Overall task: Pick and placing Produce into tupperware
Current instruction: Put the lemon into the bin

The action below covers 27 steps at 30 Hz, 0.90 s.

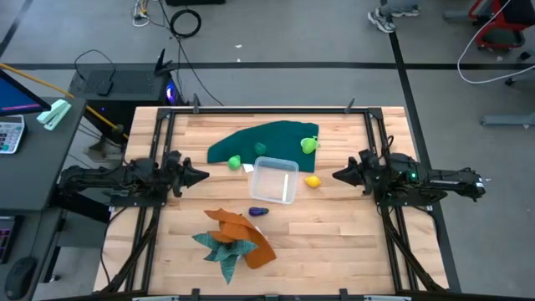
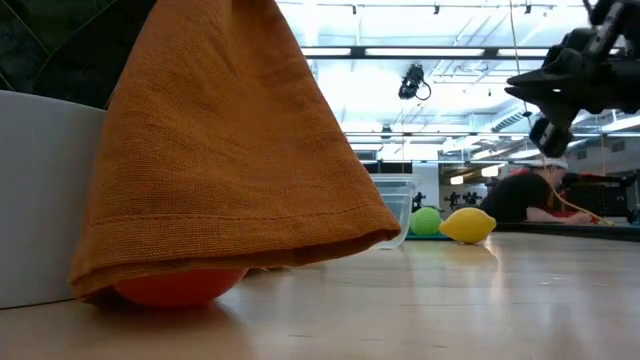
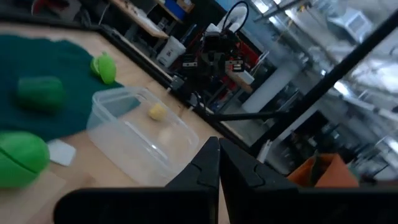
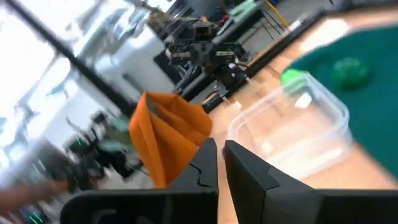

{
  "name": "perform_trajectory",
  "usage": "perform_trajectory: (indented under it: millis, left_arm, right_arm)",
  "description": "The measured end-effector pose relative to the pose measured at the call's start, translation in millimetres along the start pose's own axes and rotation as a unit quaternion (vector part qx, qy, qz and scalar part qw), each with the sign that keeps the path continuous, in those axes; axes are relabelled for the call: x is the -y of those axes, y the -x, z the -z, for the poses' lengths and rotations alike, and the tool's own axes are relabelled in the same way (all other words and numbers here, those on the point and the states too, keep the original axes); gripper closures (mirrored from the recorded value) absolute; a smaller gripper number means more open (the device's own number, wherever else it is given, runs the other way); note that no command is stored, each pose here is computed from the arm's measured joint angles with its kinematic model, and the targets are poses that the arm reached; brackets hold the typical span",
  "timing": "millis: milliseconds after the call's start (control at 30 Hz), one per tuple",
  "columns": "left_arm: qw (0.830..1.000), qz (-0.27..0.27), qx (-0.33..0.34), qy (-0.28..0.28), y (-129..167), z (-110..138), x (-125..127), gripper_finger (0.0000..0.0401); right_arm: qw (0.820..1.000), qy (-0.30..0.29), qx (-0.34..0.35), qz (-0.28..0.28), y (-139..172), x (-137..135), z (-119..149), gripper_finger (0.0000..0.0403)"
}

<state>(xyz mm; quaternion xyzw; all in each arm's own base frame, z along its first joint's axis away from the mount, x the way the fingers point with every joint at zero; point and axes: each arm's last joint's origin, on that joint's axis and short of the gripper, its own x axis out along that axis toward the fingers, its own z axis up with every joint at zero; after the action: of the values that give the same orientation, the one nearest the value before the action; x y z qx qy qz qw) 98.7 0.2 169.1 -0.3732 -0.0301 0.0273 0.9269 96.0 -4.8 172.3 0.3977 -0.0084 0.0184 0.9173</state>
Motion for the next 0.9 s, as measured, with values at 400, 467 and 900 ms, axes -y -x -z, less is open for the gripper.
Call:
perform_trajectory:
  millis: [400,467,900]
  left_arm:
    - [0.999,-0.016,0.02,0.019,0,-1,-1,0.0372]
    - [0.999,-0.019,0.024,0.019,0,-2,-1,0.0374]
    - [0.998,-0.04,0.043,-0.01,0,-3,-2,0.0377]
  right_arm:
    - [0.988,-0.099,0.096,0.066,1,4,-6,0.0403]
    - [0.985,-0.095,0.115,0.081,1,4,-7,0.0403]
    - [0.965,-0.085,0.203,0.142,4,7,-13,0.0403]
